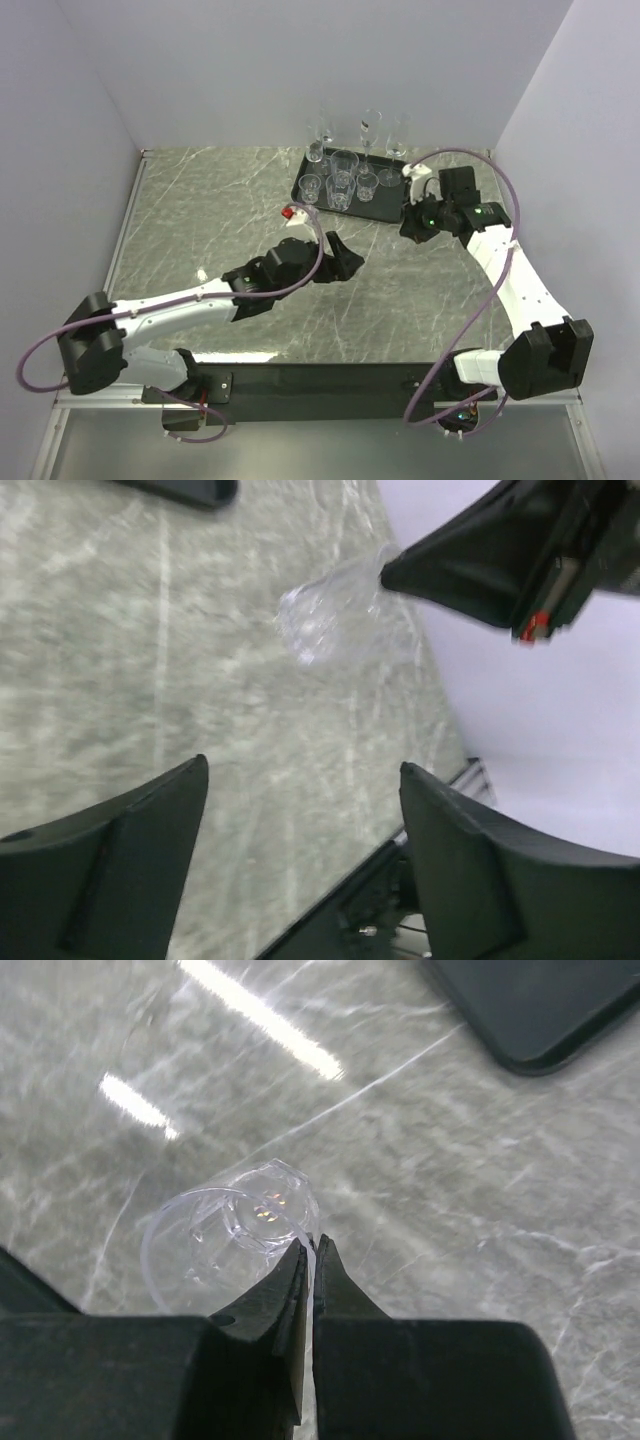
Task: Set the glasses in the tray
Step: Pass the glass from one robot arm to another, then place the glass into the tray
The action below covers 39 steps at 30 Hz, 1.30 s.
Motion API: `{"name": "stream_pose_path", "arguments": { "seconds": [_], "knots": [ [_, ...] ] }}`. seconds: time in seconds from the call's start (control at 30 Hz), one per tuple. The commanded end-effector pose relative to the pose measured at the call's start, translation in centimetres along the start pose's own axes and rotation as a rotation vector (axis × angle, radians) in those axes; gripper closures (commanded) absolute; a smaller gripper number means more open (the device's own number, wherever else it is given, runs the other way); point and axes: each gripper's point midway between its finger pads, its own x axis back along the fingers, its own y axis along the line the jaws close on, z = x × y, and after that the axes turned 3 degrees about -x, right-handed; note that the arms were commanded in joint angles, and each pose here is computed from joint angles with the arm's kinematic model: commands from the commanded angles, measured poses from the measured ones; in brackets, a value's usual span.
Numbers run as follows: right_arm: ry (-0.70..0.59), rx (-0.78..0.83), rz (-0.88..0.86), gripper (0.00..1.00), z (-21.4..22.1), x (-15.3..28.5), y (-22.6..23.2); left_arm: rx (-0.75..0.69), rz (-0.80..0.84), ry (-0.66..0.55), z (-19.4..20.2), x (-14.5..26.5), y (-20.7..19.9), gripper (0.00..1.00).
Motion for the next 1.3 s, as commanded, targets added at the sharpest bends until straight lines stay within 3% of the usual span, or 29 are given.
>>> {"name": "stream_pose_path", "arguments": {
  "seconds": [0.0,0.13,0.4,0.67,1.27],
  "knots": [
    [-0.153,-0.048,0.008,1.00,-3.8,-0.2,-2.3,-0.102,-0.021,-0.096,-3.3,2.1,0.6,0.16],
    [-0.210,-0.150,0.069,1.00,-5.4,-1.2,-5.3,-0.125,-0.098,-0.184,-5.2,4.4,3.3,0.01],
    [-0.223,-0.305,0.214,1.00,-6.9,-5.5,-11.5,-0.105,-0.156,-0.323,-7.3,9.3,7.7,0.01],
    [-0.208,-0.346,0.307,1.00,-8.4,-9.2,-16.0,-0.089,-0.205,-0.341,-6.3,11.3,10.4,0.01],
    [-0.079,-0.356,0.332,0.98,-6.6,-14.3,-18.7,-0.065,-0.250,-0.376,-6.0,13.3,12.5,0.01]
  ]
}}
